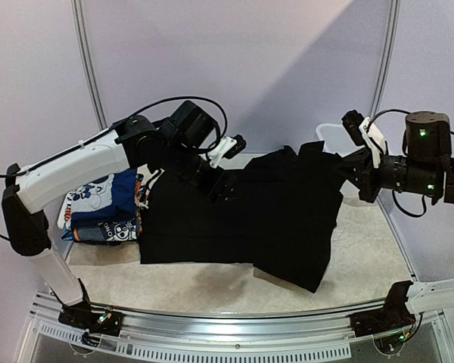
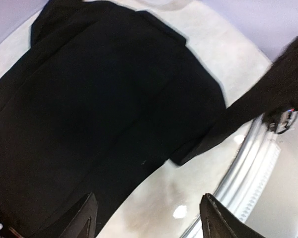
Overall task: Fold and stack the mixed laundry pile
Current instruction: Fold the flattened shirt at the center of the board.
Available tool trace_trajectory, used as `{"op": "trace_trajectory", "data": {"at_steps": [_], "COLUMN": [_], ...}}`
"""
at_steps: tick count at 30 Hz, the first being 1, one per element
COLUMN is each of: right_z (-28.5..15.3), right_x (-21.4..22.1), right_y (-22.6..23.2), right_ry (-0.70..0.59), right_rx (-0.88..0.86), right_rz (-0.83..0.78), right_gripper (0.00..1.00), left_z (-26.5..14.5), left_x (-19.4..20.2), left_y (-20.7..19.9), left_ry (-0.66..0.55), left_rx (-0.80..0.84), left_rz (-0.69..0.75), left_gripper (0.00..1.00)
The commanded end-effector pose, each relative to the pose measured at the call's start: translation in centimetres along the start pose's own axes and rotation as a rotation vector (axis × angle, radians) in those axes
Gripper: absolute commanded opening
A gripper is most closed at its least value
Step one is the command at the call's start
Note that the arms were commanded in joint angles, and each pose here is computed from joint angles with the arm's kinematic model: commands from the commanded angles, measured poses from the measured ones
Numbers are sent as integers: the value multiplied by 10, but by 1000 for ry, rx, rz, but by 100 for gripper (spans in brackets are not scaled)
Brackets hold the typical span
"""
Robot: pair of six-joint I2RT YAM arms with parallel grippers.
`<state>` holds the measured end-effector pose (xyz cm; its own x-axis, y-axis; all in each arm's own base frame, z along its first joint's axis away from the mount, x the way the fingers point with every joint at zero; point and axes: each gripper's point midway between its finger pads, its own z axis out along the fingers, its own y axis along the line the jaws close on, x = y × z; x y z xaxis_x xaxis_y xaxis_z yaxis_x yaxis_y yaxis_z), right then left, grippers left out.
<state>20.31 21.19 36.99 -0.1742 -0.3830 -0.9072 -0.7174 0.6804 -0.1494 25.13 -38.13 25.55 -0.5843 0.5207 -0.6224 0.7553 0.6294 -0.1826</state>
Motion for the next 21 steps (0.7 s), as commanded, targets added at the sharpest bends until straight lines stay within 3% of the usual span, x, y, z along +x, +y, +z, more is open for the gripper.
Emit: {"op": "trace_trajectory", "data": {"at_steps": [1, 7, 12, 21], "right_z": [-26, -57, -64, -73], "right_x": [17, 11, 15, 17], "right_y": [-7, -11, -13, -22], "right_ry": [61, -30, -24, -30], "right_rx": [26, 39, 46, 93], "right_rz": [-80, -89, -84, -64], "right_gripper": [0, 0, 0, 0], "left_z": [8, 67, 122, 198], "left_x": [27, 56, 63, 83], "left_y": [58, 103, 125, 128], "left_ry": [19, 88, 147, 280], "left_rx": [-165, -186, -185, -128], "left_rz": [-30, -103, -147, -201], "left_gripper": [69, 65, 64, 61]}}
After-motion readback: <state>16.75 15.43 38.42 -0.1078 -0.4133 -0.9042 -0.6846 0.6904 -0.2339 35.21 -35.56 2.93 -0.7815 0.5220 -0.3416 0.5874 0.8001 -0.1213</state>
